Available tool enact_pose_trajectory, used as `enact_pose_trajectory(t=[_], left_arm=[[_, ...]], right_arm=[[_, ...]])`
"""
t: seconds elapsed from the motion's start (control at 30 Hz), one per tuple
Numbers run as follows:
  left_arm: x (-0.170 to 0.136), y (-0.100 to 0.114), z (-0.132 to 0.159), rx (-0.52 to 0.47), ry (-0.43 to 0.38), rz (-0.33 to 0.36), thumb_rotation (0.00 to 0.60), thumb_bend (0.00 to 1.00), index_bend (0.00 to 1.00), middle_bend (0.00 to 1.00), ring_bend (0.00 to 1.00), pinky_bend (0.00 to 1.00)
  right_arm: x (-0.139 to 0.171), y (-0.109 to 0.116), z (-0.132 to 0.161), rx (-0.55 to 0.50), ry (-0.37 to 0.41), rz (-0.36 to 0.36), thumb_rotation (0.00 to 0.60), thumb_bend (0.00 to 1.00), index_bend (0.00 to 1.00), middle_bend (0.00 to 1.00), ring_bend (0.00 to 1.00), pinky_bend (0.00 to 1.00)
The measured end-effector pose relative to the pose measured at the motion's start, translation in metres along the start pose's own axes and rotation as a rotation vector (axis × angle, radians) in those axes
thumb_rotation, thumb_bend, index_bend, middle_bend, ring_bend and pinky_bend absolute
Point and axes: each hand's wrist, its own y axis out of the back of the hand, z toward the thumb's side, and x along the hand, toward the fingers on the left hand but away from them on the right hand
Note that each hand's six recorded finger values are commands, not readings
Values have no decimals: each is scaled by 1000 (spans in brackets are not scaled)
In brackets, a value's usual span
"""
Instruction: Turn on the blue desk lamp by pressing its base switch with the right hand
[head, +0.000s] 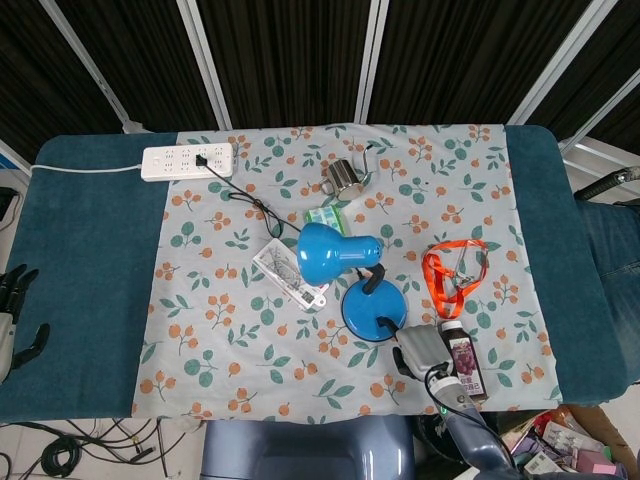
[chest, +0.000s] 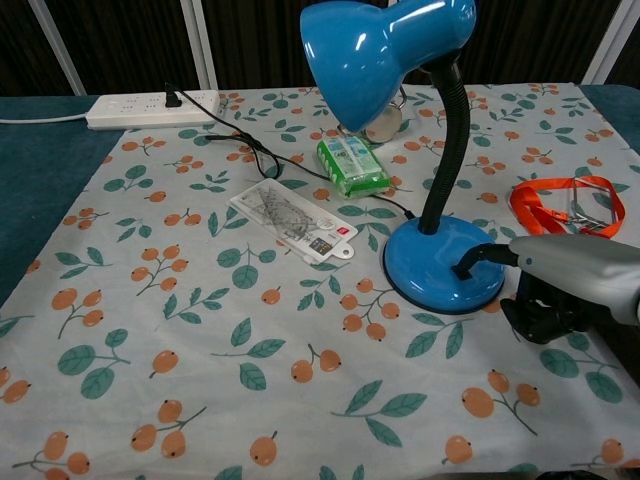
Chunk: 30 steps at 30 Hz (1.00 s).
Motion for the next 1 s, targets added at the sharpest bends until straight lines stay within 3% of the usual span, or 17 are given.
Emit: enact_pose_trajectory(t=[0.13, 0.7, 0.87, 1.0], left_arm=[[0, 0, 0, 1, -1, 1, 600, 390, 87, 50, 67, 0], [0, 0, 0, 6, -3, 3, 600, 390, 87, 50, 67, 0], [0, 0, 0, 7, -3, 4, 600, 390, 87, 50, 67, 0], [0, 1, 0, 7, -2, 5, 600, 390, 87, 50, 67, 0]], right_arm=[[1, -2, -2, -6, -4, 5, 600, 630, 329, 947, 1000, 921], [10, -12, -3, -1, 5, 41, 600, 630, 455, 947, 1000, 921], [10, -10, -3, 1, 6, 37, 600, 627, 381, 938, 994, 916], [7, 2, -4, -9, 3, -6, 600, 581, 256, 854, 936, 878]])
